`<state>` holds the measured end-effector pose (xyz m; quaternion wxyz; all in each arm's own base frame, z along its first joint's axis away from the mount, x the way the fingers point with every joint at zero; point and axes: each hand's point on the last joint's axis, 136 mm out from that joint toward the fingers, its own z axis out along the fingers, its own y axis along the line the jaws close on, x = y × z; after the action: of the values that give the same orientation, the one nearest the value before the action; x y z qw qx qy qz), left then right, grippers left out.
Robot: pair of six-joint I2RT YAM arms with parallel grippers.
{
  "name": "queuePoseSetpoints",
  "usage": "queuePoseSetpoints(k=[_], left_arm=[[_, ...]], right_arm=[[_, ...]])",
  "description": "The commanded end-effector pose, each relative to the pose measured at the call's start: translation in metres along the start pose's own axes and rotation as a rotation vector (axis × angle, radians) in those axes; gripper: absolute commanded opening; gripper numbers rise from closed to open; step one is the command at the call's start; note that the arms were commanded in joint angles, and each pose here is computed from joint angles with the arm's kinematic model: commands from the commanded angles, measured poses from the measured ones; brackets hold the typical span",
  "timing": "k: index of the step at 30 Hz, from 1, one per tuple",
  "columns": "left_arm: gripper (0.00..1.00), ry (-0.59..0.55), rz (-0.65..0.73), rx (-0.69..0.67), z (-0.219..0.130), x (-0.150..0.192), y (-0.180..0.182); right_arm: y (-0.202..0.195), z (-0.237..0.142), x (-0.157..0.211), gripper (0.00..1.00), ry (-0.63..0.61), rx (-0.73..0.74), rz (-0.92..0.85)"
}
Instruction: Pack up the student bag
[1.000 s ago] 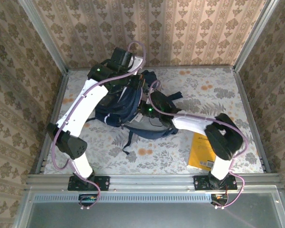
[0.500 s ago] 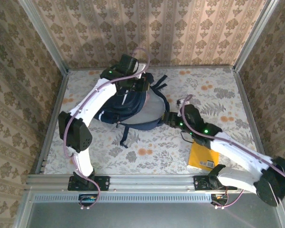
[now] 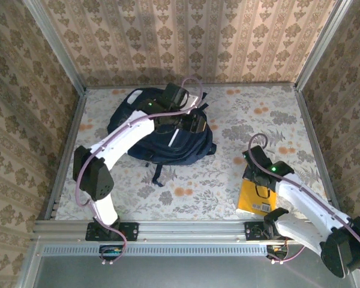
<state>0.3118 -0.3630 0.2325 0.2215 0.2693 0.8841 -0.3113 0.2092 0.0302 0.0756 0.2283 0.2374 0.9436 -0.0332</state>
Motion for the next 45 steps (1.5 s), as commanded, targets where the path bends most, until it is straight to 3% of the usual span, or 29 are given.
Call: queuePoseSetpoints(k=[1, 8, 18, 21, 24, 27, 32, 36, 40, 45], left_arm=[[0.52, 0.053, 0.031, 0.028, 0.007, 0.021, -0.012], [0.53, 0.134, 0.044, 0.058, 0.024, 0.051, -0.023], [0.54, 0.294, -0.022, 0.127, 0.063, 0.093, -0.03], [0.55, 0.343, -0.049, 0.171, 0.079, 0.104, -0.036], [0.55, 0.395, -0.091, 0.191, 0.095, 0.115, -0.034], [0.56, 0.444, -0.135, 0.164, 0.107, 0.125, -0.025], [0.57, 0.485, -0.16, 0.14, 0.117, 0.134, -0.019], [0.58, 0.518, -0.181, 0.16, 0.125, 0.14, -0.02], [0.59, 0.547, -0.176, 0.229, 0.13, 0.142, -0.034], [0.6, 0.589, -0.176, 0.247, 0.14, 0.15, -0.037]], right_arm=[[-0.028, 0.016, 0.015, 0.02, 0.057, 0.165, 0.041], [0.003, 0.047, 0.031, 0.05, 0.198, 0.06, 0.043], [0.086, 0.062, 0.044, 0.07, 0.36, -0.288, 0.248], [0.113, 0.059, 0.042, 0.09, 0.374, -0.365, 0.275], [0.131, 0.041, 0.025, 0.15, 0.307, -0.469, 0.269], [0.117, 0.026, 0.01, 0.28, 0.208, -0.451, 0.224], [0.067, 0.013, -0.009, 0.51, 0.041, -0.28, 0.116], [0.035, 0.024, -0.009, 0.66, 0.036, -0.139, 0.095], [0.029, 0.045, 0.001, 0.69, 0.13, -0.119, 0.137], [0.055, 0.054, 0.005, 0.7, 0.187, -0.268, 0.154]])
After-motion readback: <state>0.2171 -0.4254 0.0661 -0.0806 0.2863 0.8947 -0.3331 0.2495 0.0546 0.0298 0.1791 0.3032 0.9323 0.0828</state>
